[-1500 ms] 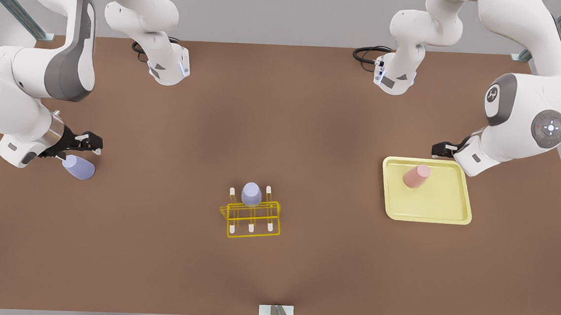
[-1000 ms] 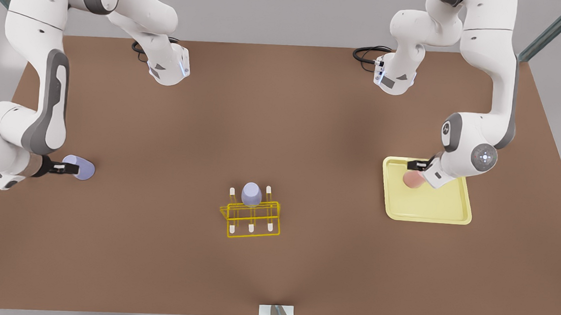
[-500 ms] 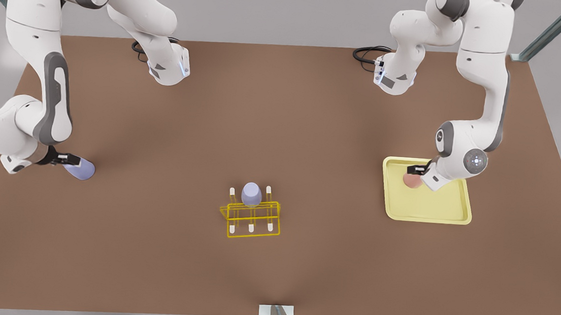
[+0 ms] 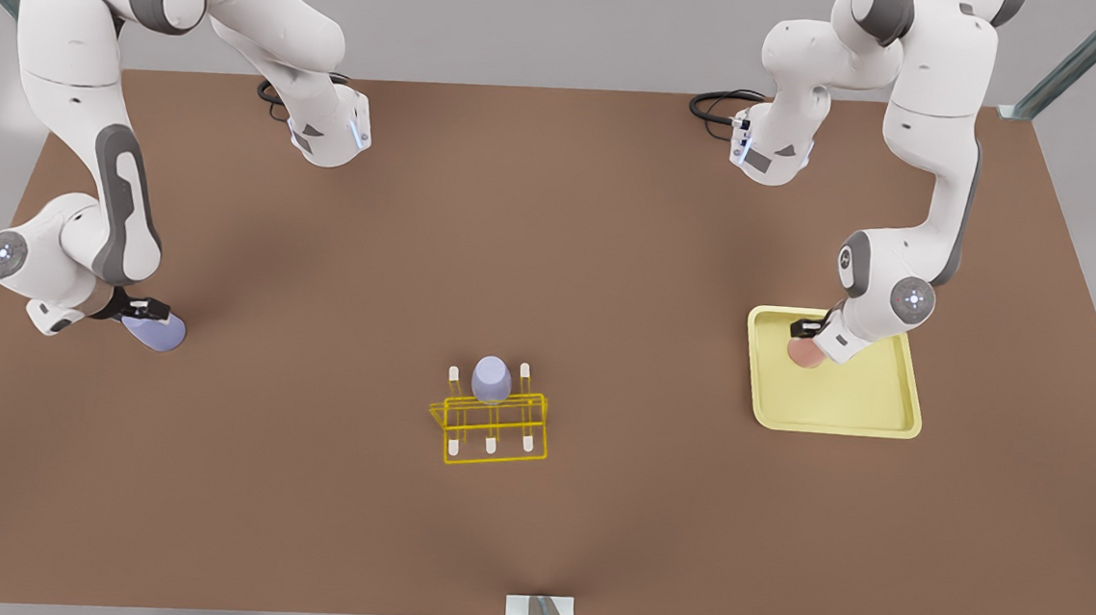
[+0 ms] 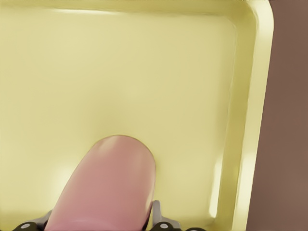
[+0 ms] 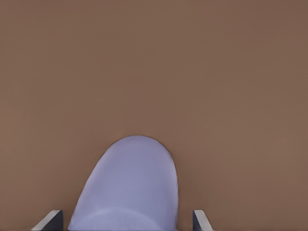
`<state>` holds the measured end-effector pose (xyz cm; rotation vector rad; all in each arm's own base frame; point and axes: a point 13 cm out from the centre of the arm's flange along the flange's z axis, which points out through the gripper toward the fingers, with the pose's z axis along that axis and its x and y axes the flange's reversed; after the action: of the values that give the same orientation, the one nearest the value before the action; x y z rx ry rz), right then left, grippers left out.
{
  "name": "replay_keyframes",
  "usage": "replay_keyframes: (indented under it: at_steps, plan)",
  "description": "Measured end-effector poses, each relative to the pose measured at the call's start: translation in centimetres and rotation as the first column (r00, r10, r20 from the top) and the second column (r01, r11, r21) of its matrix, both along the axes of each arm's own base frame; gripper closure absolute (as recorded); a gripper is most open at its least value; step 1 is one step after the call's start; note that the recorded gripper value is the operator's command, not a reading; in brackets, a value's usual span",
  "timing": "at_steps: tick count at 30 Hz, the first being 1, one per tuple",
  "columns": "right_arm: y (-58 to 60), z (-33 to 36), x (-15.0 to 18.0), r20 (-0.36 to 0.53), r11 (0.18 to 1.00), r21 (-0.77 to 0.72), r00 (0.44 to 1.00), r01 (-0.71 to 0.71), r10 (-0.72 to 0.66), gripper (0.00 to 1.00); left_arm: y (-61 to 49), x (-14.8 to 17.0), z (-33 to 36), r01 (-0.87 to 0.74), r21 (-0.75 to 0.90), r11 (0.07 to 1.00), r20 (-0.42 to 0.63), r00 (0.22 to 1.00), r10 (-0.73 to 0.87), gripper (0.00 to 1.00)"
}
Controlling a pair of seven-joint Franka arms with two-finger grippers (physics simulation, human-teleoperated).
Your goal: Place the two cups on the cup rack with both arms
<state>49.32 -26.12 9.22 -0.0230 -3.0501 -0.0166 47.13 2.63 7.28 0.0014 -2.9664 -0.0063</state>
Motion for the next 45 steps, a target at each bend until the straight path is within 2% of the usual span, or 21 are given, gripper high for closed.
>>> replay_keyframes:
  at_steps: [3,4,14,19,21,23,25,28,33,38,41,45]
  plan:
    - [-0.2,-0.7,-0.2,-0.004,1.0,0.001,1.0,-0.007,0.007,0.0,0.0,0.1,-0.3,0.002,0.004,1.0,0.003,1.0,-0.002,0.15]
    - [-0.2,-0.8,-0.2,-0.004,1.0,0.001,1.0,-0.01,0.01,0.0,0.1,0.2,-0.3,0.002,0.005,1.0,0.006,1.0,-0.002,0.2]
    - [0.6,-2.1,-0.9,-0.023,0.999,0.01,0.999,-0.042,0.042,0.0,-0.2,2.2,0.8,0.005,0.007,1.0,0.047,0.999,-0.005,0.2]
    - [0.4,-2.5,-1.0,-0.024,0.999,0.01,0.999,-0.046,0.047,0.0,-0.8,5.6,3.7,0.003,-0.002,1.0,0.079,0.997,-0.003,0.2]
    - [0.3,-2.5,-0.9,-0.02,0.999,0.008,0.999,-0.047,0.047,0.01,-1.9,7.9,5.6,0.007,-0.011,1.0,0.098,0.995,-0.006,0.2]
    - [0.2,-2.5,-0.9,-0.017,0.999,0.007,0.999,-0.048,0.048,0.1,-4.7,11.3,8.2,0.025,-0.026,0.999,0.125,0.992,-0.021,0.2]
    - [0.2,-2.4,-0.8,-0.014,0.999,0.007,0.999,-0.049,0.049,0.14,-7.8,15.7,10.7,0.036,-0.041,0.999,0.152,0.988,-0.029,0.2]
    - [0.2,-2.4,-0.8,-0.011,0.999,0.008,0.999,-0.052,0.052,0.14,-14.7,22.1,13.4,0.052,-0.086,0.995,0.176,0.984,-0.036,0.19]
    - [0.3,-2.3,-0.5,-0.006,0.998,0.011,0.998,-0.055,0.055,0.15,-25.5,27.3,16.2,0.009,-0.232,0.973,0.195,0.98,0.037,0.19]
    - [1.2,-2.1,0.2,0.005,0.998,0.02,0.998,-0.062,0.062,0.16,-33.2,26.9,19.0,-0.103,-0.417,0.903,0.127,0.977,0.17,0.19]
    - [1.4,-1.8,0.5,0.011,0.998,0.021,0.998,-0.065,0.065,0.16,-39.9,24.7,18.5,-0.129,-0.5,0.856,0.046,0.984,0.175,0.19]
    - [2.8,-1.2,1.4,0.028,0.996,0.033,0.997,-0.079,0.078,0.16,-45.4,24.1,17.1,-0.174,-0.566,0.806,0.006,0.977,0.215,0.19]
